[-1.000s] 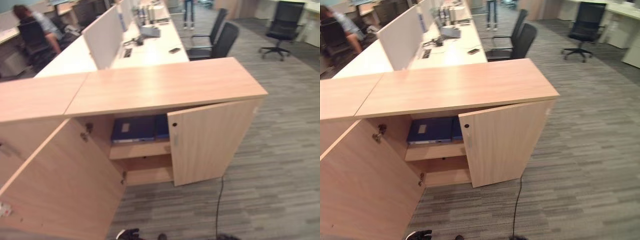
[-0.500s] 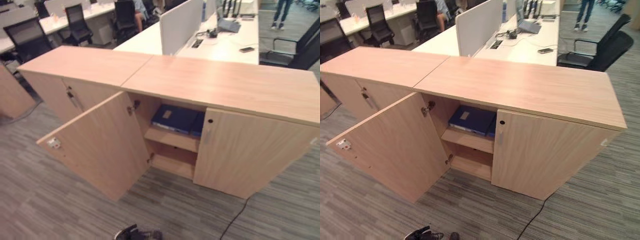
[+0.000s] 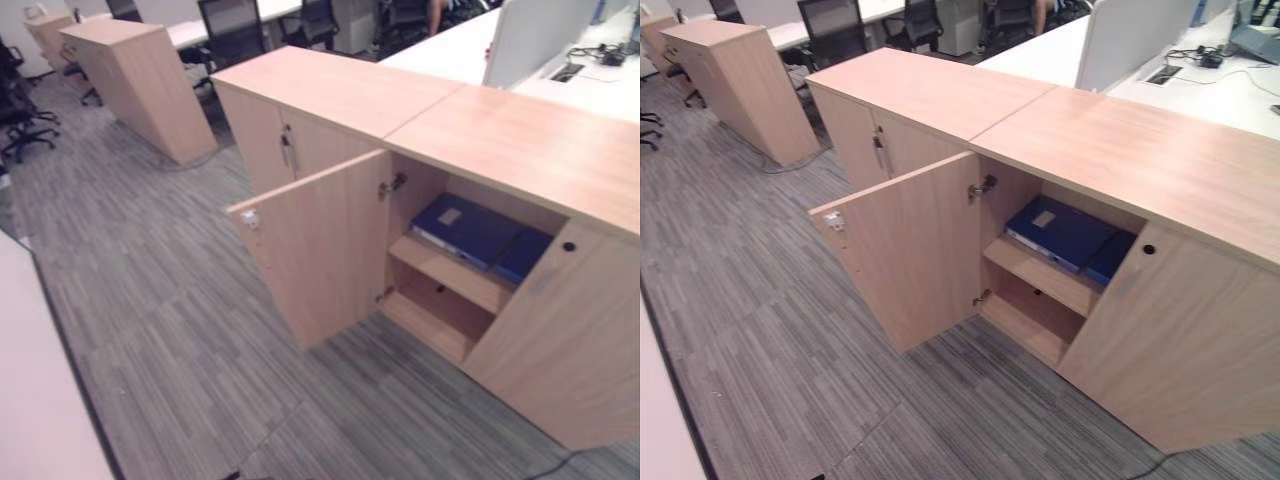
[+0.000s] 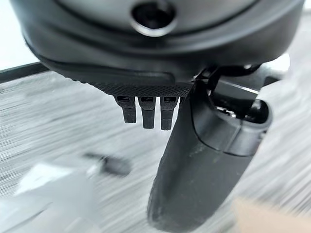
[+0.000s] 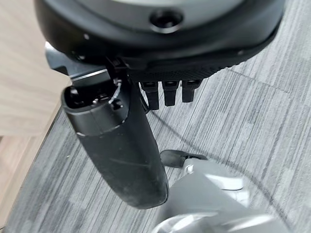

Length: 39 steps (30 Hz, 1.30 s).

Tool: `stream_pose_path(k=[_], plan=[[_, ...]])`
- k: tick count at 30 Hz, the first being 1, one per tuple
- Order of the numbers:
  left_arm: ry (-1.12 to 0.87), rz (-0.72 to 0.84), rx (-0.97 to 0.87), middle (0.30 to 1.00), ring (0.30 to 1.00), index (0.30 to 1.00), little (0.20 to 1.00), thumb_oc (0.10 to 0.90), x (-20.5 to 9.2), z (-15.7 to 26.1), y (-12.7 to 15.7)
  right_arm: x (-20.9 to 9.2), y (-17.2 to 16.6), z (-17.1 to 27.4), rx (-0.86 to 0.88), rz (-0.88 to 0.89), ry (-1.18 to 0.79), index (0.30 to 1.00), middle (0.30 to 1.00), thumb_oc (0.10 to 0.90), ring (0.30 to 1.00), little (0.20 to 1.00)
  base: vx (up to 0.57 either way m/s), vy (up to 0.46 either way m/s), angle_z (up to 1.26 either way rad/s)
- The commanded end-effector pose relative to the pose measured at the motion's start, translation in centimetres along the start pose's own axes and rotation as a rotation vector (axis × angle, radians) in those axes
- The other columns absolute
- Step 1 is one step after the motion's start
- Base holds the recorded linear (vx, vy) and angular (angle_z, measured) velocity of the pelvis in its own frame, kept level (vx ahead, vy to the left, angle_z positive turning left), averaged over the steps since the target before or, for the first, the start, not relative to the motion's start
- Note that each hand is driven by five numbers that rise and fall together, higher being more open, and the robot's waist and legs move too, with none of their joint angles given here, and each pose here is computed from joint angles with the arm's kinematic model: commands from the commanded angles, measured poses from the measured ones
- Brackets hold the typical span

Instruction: Put the empty folder in the office cabinet

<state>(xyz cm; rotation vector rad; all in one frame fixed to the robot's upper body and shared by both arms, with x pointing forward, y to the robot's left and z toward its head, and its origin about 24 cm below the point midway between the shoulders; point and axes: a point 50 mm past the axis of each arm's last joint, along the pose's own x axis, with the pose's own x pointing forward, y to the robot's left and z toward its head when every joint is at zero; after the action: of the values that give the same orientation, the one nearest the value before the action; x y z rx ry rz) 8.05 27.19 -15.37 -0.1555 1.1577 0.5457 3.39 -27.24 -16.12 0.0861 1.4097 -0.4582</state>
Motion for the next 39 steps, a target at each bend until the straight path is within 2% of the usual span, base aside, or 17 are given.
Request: stream_pose_path(k=[1, 3, 6, 10, 15, 30, 36, 39], plan=[[-0.286, 0.101, -0.106, 0.9, 0.9, 0.9, 0.9, 0.8, -0.4, 8.7, 3.1, -0.1, -0.5, -1.6, 0.007, -0.007, 0.046, 0.9, 0.9, 0.8, 0.9, 0.9, 0.05, 0.167, -0.03], [-0.403, 0.163, -0.139, 0.9, 0.9, 0.9, 0.9, 0.8, -1.4, 12.9, 5.6, -0.1, -0.3, -1.6, 0.005, 0.008, 0.044, 0.9, 0.9, 0.8, 0.9, 0.9, 0.04, 0.152, -0.06], [-0.517, 0.185, -0.18, 0.9, 0.9, 0.9, 0.9, 0.8, -2.7, 16.6, 6.7, -0.1, -0.1, -1.9, -0.006, 0.022, 0.053, 0.9, 0.9, 0.8, 0.9, 0.9, 0.03, 0.09, -0.22], [-0.72, 0.119, -0.136, 0.9, 0.9, 0.9, 0.9, 0.8, -5.1, 22.2, 5.0, -0.1, -0.3, -2.7, -0.019, 0.025, 0.08, 0.9, 0.9, 0.8, 0.9, 0.9, 0.02, 0.079, -0.17], [-0.849, 0.04, -0.036, 0.9, 0.9, 0.9, 0.9, 0.8, -7.2, 26.1, 2.2, -0.1, -0.6, -2.7, -0.029, 0.024, 0.087, 0.9, 0.9, 0.8, 0.9, 0.9, 0.01, 0.039, -0.09], [-0.931, 0.0, 0.054, 0.9, 0.9, 0.9, 0.9, 0.8, -10.7, 32.8, -1.0, -0.1, -1.3, -1.6, -0.021, 0.013, 0.049, 0.9, 0.9, 0.8, 0.9, 0.9, 0.01, 0.011, -0.13], [-0.931, 0.019, -0.014, 0.9, 0.9, 0.9, 0.9, 0.8, -12.1, 34.6, 0.1, -0.2, -1.6, -1.1, -0.017, 0.016, 0.029, 0.9, 0.9, 0.8, 0.9, 0.9, 0.02, 0.014, -0.16], [-0.923, 0.045, -0.078, 0.9, 0.9, 0.9, 0.9, 0.8, -12.6, 35.1, 1.7, -0.2, -1.9, -1.1, -0.02, 0.018, 0.028, 0.9, 0.9, 0.8, 0.9, 0.9, 0.02, 0.007, -0.17]])
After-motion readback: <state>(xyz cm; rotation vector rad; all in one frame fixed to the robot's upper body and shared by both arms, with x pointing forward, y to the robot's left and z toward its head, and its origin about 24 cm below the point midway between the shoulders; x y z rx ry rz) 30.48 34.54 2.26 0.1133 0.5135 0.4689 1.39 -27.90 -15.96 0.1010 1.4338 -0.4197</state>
